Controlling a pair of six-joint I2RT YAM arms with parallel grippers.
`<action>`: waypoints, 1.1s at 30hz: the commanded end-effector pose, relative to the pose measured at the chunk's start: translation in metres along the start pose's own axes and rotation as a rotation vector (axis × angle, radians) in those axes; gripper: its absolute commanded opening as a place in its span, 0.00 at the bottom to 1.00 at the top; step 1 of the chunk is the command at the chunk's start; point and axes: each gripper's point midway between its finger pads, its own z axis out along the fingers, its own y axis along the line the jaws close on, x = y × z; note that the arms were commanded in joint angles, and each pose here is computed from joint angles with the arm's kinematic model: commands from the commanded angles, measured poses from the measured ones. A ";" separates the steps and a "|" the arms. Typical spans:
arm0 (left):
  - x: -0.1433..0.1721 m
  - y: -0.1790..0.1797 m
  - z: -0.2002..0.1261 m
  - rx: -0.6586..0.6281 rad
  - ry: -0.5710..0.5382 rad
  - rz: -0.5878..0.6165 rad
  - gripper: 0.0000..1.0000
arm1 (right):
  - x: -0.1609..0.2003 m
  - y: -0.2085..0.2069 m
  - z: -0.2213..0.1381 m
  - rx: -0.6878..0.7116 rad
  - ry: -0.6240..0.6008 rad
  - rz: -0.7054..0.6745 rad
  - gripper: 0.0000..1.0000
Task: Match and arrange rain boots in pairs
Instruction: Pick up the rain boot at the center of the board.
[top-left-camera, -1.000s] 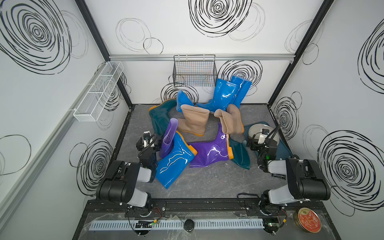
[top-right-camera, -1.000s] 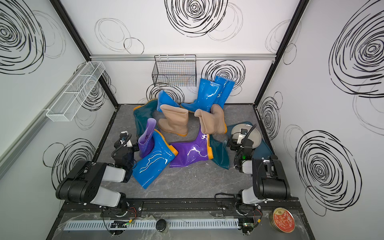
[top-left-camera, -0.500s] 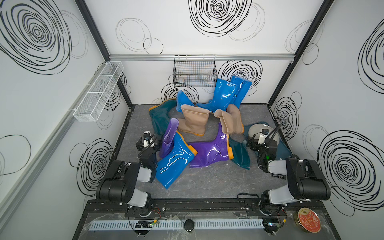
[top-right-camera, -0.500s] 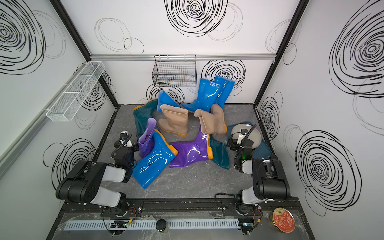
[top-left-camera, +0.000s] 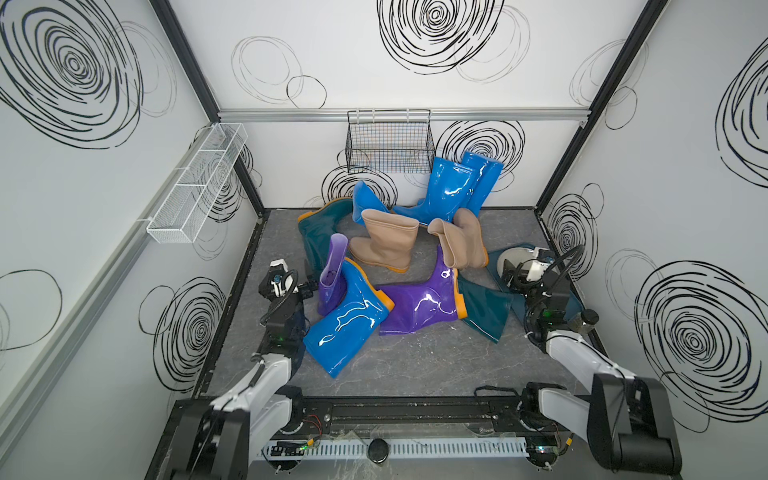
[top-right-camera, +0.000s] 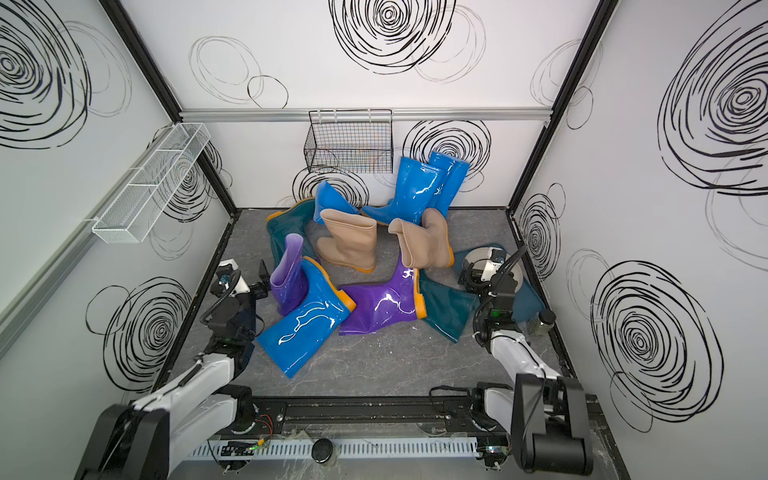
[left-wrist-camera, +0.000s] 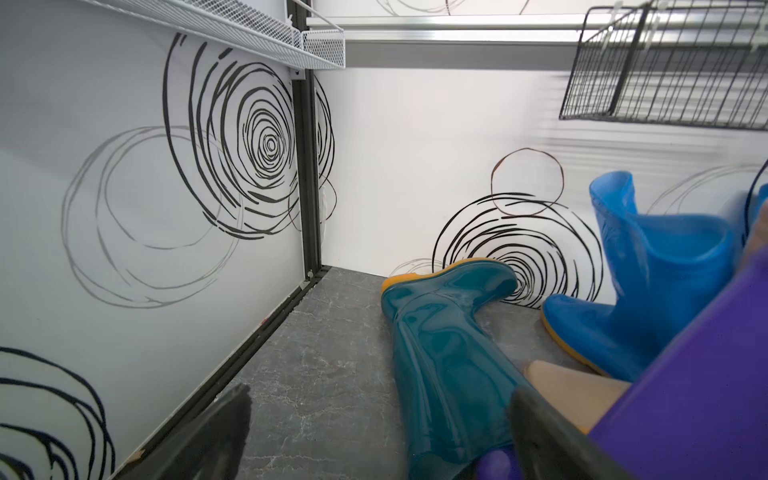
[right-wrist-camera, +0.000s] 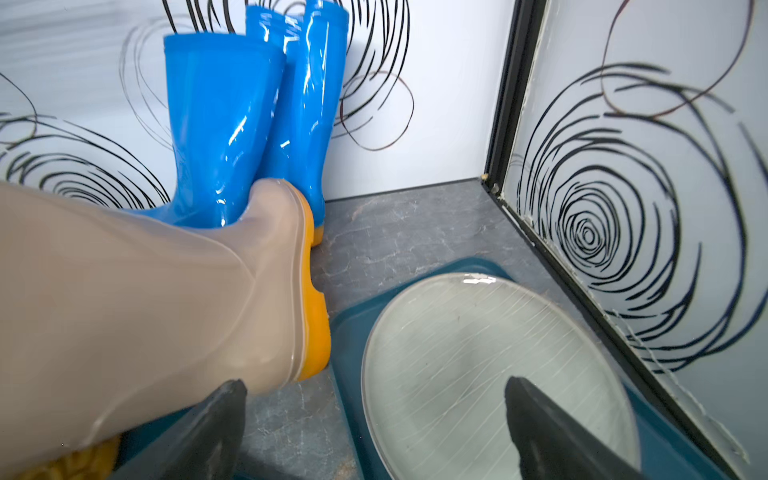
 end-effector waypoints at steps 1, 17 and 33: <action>-0.004 0.016 -0.015 -0.101 0.207 -0.094 0.99 | -0.018 0.026 -0.015 -0.121 0.052 -0.023 1.00; 0.097 0.009 -0.080 -0.255 0.765 -0.639 0.99 | -0.040 0.201 -0.052 -0.608 0.170 -0.343 1.00; 0.098 0.040 -0.108 -0.413 0.733 -0.561 0.99 | 0.029 0.339 -0.079 -0.993 0.362 -0.471 0.94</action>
